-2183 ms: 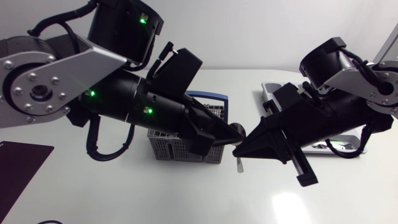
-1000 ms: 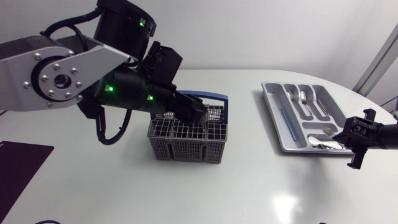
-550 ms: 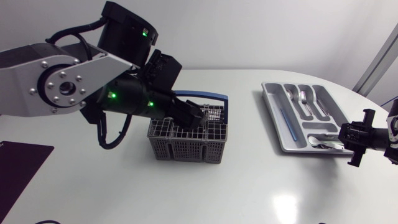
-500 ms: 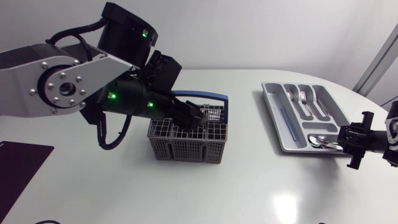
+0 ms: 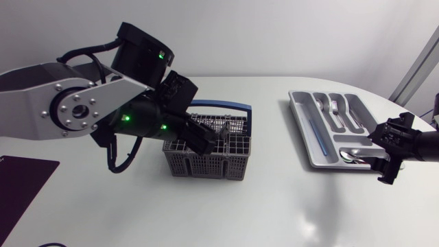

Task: Transfer all utensils from the basket to the drawer tray.

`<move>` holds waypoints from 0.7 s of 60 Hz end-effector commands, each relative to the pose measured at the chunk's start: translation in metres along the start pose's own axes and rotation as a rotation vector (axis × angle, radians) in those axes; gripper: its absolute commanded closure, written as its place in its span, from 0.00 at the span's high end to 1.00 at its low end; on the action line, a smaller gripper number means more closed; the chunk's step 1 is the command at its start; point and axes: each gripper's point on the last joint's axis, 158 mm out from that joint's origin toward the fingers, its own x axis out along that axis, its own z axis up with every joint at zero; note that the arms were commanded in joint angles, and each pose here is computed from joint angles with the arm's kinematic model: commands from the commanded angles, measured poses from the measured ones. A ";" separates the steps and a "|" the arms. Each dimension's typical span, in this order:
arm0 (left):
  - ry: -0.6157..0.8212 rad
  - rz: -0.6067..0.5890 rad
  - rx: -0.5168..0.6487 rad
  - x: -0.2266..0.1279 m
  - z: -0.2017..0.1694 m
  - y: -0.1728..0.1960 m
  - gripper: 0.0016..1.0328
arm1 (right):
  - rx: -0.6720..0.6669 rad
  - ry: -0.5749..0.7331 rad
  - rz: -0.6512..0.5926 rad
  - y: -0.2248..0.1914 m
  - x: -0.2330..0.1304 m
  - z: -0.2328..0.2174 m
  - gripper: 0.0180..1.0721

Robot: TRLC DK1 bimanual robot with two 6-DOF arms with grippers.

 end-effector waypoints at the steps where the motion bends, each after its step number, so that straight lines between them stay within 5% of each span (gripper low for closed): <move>1: 0.020 0.014 0.015 0.003 -0.013 0.006 0.71 | 0.075 -0.054 0.023 0.004 -0.012 0.034 0.80; 42: 0.020 0.080 0.071 0.001 -0.051 0.041 0.71 | 0.419 -0.256 0.451 0.118 -0.058 0.288 0.80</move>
